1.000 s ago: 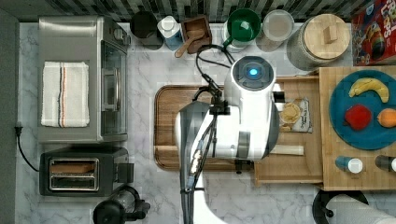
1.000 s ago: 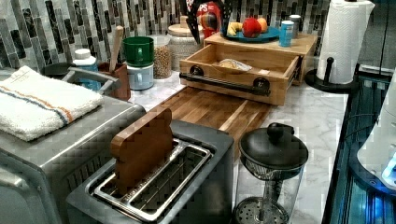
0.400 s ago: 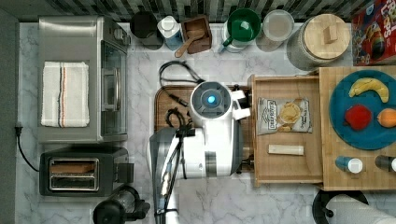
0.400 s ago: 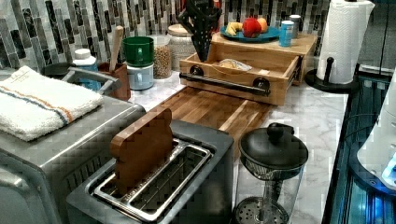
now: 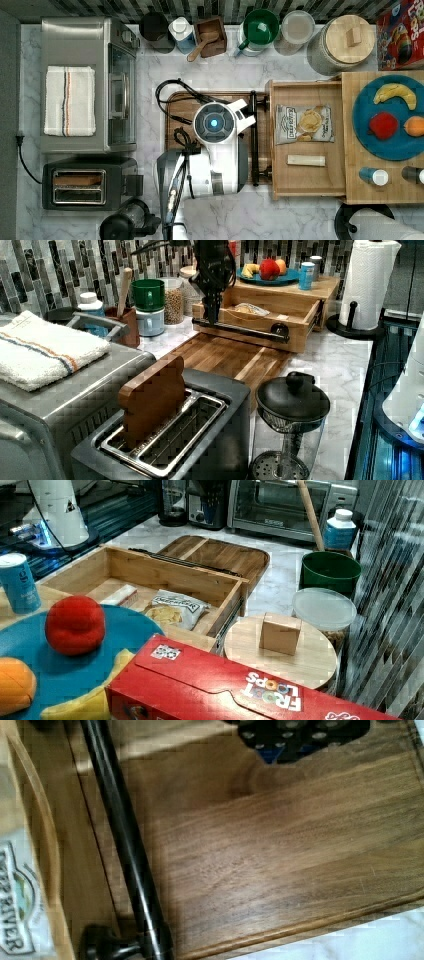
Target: Close the drawer.
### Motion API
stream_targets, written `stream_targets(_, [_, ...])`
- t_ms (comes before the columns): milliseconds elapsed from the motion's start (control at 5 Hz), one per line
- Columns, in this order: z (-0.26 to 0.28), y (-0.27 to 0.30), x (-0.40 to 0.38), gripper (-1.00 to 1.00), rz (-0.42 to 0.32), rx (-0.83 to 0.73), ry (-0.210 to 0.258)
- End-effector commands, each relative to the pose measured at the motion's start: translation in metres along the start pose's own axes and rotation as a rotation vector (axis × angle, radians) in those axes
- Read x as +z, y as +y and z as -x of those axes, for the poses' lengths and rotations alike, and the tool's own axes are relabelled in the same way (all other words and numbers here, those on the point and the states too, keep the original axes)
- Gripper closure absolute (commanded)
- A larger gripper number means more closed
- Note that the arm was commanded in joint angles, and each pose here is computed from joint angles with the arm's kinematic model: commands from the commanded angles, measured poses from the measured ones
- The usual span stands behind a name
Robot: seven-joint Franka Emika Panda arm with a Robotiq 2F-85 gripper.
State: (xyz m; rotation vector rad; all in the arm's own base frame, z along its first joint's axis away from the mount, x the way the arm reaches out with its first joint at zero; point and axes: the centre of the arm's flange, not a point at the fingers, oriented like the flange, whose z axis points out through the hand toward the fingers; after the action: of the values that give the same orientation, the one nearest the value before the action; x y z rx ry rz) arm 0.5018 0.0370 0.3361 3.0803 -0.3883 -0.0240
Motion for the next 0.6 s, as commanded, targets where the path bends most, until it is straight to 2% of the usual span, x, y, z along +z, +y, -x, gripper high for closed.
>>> stream_targets(200, [0.008,0.019,0.056,1.00,0.084,-0.161,-0.033])
stream_targets(400, [-0.003,0.048,0.057,1.00,0.103,-0.222,-0.014])
stream_targets(600, [-0.014,0.079,0.067,1.00,0.105,-0.277,0.032])
